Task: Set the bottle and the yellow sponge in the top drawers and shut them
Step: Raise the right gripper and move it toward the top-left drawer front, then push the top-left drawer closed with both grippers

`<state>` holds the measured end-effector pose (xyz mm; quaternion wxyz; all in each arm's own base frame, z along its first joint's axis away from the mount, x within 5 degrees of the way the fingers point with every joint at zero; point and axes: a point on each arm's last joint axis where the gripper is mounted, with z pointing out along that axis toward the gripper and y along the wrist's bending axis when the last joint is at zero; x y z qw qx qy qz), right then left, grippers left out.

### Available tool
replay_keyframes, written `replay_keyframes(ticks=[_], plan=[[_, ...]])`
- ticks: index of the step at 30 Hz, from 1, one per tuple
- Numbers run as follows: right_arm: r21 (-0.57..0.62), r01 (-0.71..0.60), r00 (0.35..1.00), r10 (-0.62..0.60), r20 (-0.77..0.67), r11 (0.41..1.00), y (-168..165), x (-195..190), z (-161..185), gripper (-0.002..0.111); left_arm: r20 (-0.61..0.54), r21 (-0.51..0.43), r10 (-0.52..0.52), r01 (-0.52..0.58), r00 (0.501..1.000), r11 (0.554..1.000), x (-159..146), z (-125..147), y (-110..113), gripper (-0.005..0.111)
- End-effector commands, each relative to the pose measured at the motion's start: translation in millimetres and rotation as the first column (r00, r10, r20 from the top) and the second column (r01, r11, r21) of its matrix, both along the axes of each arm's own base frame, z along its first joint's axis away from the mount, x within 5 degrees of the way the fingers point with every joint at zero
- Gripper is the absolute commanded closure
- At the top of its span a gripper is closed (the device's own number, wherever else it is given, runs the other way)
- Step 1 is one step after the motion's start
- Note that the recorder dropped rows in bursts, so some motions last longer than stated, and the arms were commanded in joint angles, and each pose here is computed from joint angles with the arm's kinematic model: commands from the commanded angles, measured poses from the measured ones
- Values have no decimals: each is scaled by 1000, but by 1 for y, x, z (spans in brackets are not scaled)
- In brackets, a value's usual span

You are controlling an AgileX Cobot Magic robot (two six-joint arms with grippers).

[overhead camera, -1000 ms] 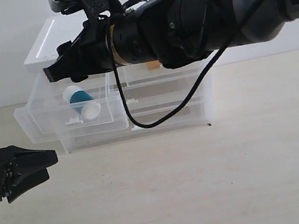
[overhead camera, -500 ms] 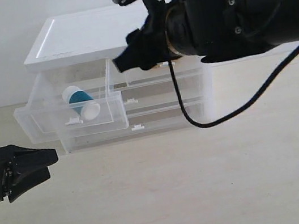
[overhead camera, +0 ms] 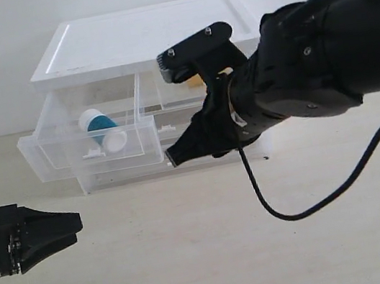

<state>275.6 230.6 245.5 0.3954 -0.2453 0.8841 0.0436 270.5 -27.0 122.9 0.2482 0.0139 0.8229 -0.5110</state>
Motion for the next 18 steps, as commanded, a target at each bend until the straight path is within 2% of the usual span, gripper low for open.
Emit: replay_keyframes(ticks=[1, 4, 9, 18], plan=[[36, -73, 997, 74, -16, 997, 0, -10, -16, 108, 48, -38, -63, 65, 997, 997, -5, 6, -5, 103], [125, -150, 989, 150, 6, 981, 7, -16, -21, 108, 64, -53, -19, 23, 998, 998, -1, 9, -4, 103], [262, -205, 979, 200, 44, 943, 17, -17, -16, 108, 88, -67, 19, -14, 996, 998, 7, 14, -3, 103], [305, -247, 969, 244, 48, 920, 30, -12, -28, 108, 141, -80, -30, 42, 990, 996, 32, 33, -20, 103]])
